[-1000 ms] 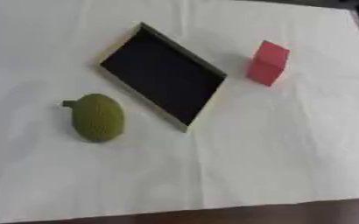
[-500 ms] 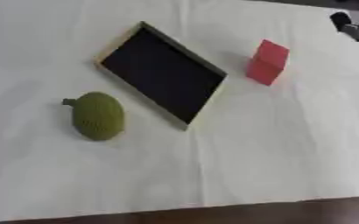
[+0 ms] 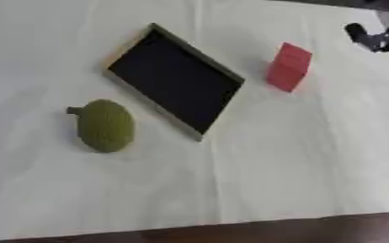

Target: Pick up objects on the table and place them in the box.

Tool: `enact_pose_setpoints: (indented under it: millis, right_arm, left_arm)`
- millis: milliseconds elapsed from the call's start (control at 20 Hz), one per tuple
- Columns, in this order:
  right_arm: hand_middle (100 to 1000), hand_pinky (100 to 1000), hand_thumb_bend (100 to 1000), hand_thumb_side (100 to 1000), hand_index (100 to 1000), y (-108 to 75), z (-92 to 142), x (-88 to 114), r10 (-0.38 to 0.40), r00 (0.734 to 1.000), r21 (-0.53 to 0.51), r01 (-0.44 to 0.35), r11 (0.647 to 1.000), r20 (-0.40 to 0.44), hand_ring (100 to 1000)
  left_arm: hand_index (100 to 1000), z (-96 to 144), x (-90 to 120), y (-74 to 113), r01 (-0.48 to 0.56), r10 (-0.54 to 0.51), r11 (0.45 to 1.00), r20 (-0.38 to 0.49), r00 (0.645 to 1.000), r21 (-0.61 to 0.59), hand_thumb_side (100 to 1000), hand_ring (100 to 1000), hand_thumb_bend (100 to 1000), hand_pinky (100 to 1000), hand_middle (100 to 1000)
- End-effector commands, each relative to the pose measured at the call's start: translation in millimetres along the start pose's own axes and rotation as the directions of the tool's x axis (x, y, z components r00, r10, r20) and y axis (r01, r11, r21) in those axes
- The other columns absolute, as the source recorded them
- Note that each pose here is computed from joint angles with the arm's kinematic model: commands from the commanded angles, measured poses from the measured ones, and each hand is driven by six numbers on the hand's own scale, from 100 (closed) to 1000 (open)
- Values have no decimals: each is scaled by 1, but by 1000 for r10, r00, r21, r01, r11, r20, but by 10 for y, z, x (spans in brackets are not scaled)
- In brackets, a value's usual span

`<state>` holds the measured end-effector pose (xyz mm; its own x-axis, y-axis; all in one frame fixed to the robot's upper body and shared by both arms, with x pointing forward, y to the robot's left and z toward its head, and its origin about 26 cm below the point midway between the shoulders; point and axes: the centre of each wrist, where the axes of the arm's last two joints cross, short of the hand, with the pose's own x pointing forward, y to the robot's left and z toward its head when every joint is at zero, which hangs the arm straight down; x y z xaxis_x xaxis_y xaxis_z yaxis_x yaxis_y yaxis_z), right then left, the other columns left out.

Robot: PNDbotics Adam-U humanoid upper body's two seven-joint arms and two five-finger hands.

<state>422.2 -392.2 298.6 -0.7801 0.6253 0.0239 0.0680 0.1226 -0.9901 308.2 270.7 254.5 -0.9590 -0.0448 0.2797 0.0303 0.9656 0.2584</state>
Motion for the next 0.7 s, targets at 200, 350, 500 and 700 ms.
enact_pose_setpoints:
  millis: [200,350,500,700]
  right_arm:
    - [833,1000,100,500,899,-116,-66,13,-26,999,133,21,991,41,1000]
    - [835,1000,100,564,899,-100,-113,22,-72,997,179,65,982,32,1000]
    - [837,1000,100,634,900,-90,-180,38,-114,993,225,105,969,24,1000]
    - [842,1000,100,703,903,-89,-270,59,-145,989,281,133,950,19,1000]
  left_arm:
    - [834,-58,55,20,3,-3,1000,22,1000,-21,625,770,100,753,741]
    - [834,-59,54,14,-1,1,1000,21,1000,-23,626,771,100,753,741]
    - [834,-62,53,5,-6,6,1000,21,1000,-25,625,771,100,753,741]
    - [834,-69,54,0,-10,11,1000,23,1000,-27,624,772,100,753,742]
